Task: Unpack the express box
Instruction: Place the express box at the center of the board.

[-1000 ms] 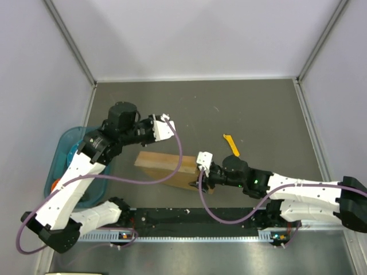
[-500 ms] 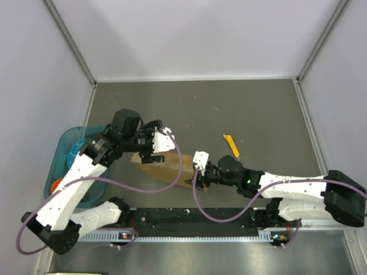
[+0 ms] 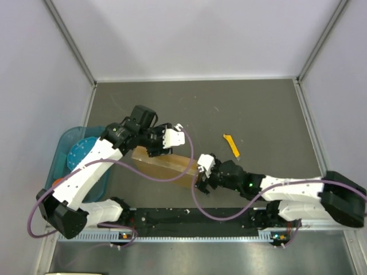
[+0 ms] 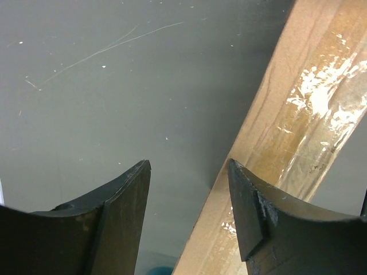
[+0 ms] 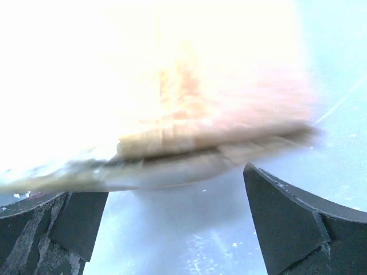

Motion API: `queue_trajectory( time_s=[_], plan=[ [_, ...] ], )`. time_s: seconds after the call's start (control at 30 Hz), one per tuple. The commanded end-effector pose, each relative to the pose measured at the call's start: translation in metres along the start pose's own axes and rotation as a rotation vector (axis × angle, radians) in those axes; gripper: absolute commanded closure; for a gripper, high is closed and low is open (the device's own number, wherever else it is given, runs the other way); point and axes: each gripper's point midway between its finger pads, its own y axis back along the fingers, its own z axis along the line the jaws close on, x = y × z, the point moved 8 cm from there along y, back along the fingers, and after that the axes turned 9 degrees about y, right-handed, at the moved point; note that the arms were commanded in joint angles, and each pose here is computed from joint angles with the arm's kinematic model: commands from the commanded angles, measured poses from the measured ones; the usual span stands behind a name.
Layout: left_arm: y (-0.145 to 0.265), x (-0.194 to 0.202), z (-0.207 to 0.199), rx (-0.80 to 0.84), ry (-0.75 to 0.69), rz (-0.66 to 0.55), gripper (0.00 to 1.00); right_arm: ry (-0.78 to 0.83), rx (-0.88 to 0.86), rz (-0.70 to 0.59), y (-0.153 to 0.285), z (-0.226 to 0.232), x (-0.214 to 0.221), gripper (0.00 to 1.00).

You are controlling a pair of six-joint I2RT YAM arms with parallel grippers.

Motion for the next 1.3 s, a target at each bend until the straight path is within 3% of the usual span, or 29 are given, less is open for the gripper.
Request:
queue_trajectory(
  time_s=[0.0, 0.07, 0.33, 0.53, 0.63, 0.7, 0.8, 0.87, 1.03, 1.27],
  plan=[
    [0.0, -0.003, 0.008, -0.043, -0.015, 0.001, 0.39, -0.102, 0.152, -0.165, 0.031, -0.027, -0.041, 0.01],
    [0.003, -0.005, 0.01, -0.065, -0.003, -0.008, 0.4, -0.161, 0.227, -0.244, 0.052, -0.041, -0.06, 0.01],
    [0.037, -0.036, 0.028, -0.206, 0.033, -0.09, 0.38, -0.261, 0.426, -0.221, 0.082, -0.072, -0.067, 0.01],
    [0.053, -0.023, 0.034, -0.307, 0.06, -0.034, 0.36, -0.202, 0.348, -0.248, 0.083, -0.07, -0.08, 0.04],
    [0.072, -0.002, 0.047, -0.369, 0.185, -0.007, 0.34, -0.142, 0.427, -0.207, 0.091, -0.083, -0.089, 0.03],
    [0.072, 0.01, 0.047, -0.333, 0.265, 0.031, 0.35, -0.169, 0.458, -0.132, 0.093, -0.094, -0.088, 0.03],
    [0.069, 0.028, 0.046, -0.31, 0.378, 0.072, 0.39, -0.349, 0.551, -0.055, 0.093, -0.121, -0.086, 0.1],
    [0.061, 0.041, 0.046, -0.326, 0.396, 0.09, 0.4, -0.415, 0.648, 0.0, 0.089, -0.131, -0.069, 0.15],
    [0.048, 0.061, 0.046, -0.352, 0.363, 0.111, 0.41, -0.489, 0.812, 0.131, 0.077, -0.14, -0.038, 0.14],
    [0.055, 0.059, 0.045, -0.362, 0.403, 0.068, 0.43, -0.562, 0.836, 0.372, 0.042, -0.134, 0.022, 0.14]
  ],
)
